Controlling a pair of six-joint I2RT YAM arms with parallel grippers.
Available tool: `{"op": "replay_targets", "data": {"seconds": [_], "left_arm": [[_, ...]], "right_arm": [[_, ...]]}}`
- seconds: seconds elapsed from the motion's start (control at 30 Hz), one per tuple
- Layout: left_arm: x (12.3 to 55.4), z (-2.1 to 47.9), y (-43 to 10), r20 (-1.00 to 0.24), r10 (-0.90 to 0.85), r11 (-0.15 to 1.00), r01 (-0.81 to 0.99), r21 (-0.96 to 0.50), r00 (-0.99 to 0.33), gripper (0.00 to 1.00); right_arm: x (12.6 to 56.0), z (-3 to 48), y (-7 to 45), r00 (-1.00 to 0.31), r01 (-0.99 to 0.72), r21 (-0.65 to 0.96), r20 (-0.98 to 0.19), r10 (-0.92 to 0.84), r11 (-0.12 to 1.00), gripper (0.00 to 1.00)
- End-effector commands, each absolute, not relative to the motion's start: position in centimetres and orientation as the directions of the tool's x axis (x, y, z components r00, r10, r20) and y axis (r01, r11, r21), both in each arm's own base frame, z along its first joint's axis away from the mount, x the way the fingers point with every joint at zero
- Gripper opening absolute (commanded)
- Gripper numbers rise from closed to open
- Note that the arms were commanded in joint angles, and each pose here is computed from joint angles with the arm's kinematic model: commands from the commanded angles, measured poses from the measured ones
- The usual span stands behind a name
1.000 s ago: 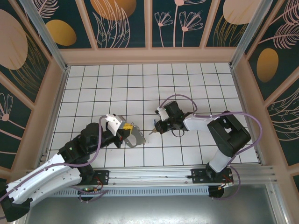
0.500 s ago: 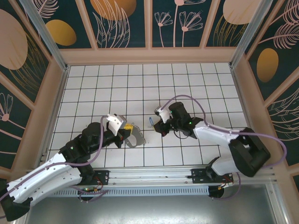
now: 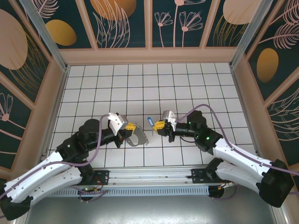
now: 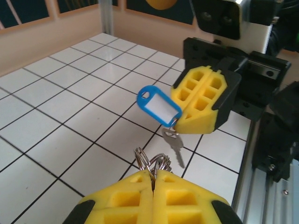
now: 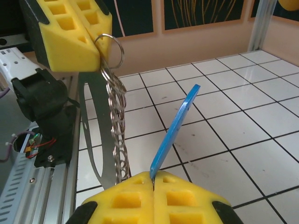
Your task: Put the keys on the keyring
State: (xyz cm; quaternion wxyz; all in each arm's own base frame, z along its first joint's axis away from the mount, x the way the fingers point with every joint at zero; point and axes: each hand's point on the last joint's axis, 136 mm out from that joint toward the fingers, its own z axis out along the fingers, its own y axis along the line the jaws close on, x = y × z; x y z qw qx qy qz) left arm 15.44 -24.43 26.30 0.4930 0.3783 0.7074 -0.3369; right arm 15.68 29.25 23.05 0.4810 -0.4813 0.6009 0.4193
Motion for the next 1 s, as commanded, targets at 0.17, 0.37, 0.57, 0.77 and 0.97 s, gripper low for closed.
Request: {"op": "replay_targets", "data": {"seconds": [0.17, 0.37, 0.57, 0.77, 0.97], "left_arm": [[15.2, 28.0, -26.2, -0.966, 0.208, 0.404, 0.913, -0.056, -0.151, 0.00], [15.0, 27.7, -26.5, -0.967, 0.215, 0.384, 0.922, -0.046, -0.138, 0.00], [15.2, 27.1, -26.8, -0.960, 0.247, 0.378, 0.925, -0.032, -0.134, 0.00], [15.3, 26.7, -26.7, -0.956, 0.259, 0.381, 0.924, -0.028, -0.136, 0.00], [15.3, 26.4, -26.8, -0.954, 0.268, 0.380, 0.925, -0.026, -0.137, 0.00]], "right_arm": [[15.2, 27.1, 30.4, 0.013, -0.991, -0.025, -0.996, -0.088, 0.132, 0.00], [15.0, 27.3, 30.9, -0.015, -0.988, 0.001, -0.996, -0.092, 0.153, 0.00], [14.2, 27.4, 31.7, -0.005, -0.991, -0.008, -0.995, -0.095, 0.134, 0.00], [13.6, 28.0, 32.3, -0.001, -0.994, -0.008, -0.996, -0.086, 0.106, 0.00], [13.6, 28.1, 32.7, 0.005, -0.994, -0.015, -0.996, -0.089, 0.107, 0.00]]}}
